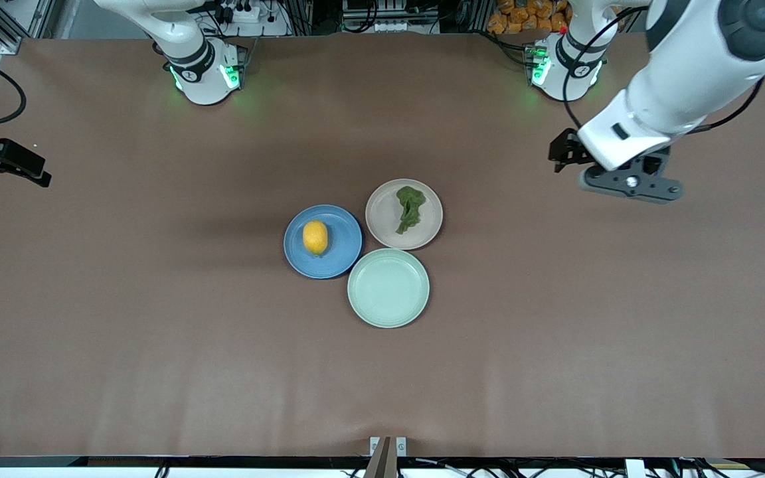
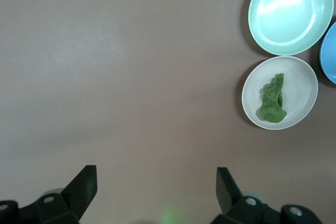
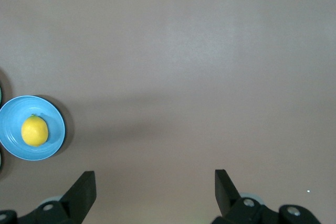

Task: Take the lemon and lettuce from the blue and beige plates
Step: 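Move the left gripper from rest toward the beige plate, then lower the left gripper over the lettuce while the right gripper reaches the lemon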

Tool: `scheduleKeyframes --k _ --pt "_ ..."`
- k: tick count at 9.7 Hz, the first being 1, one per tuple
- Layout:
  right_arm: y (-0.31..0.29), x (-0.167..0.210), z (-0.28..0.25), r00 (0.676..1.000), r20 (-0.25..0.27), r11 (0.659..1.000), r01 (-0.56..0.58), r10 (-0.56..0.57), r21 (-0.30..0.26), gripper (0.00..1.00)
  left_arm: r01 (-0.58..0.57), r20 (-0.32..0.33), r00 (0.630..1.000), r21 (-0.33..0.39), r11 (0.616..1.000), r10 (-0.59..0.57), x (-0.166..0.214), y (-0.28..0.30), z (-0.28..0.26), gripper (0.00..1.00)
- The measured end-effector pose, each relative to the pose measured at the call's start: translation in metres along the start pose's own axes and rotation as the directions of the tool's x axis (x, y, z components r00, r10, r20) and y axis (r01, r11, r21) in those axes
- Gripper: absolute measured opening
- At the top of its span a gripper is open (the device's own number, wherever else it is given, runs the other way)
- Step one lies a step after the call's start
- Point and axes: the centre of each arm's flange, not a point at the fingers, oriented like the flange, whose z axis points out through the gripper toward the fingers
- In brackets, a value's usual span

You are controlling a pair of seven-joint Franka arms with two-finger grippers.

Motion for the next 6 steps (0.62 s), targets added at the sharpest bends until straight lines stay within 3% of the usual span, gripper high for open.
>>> scheduleKeyframes --k 3,6 --pt "-0.002 0.001 0.0 1.0 -0.007 1.0 0.004 -0.004 0.0 1.0 -0.032 0.036 0.999 0.005 0.999 0.032 0.007 0.016 0.019 1.0" --pt "-0.002 0.001 0.0 1.0 -0.007 1.0 0.004 -0.004 0.0 1.0 -0.057 0.124 0.991 0.003 0.998 0.056 0.024 0.028 0.067 1.0"
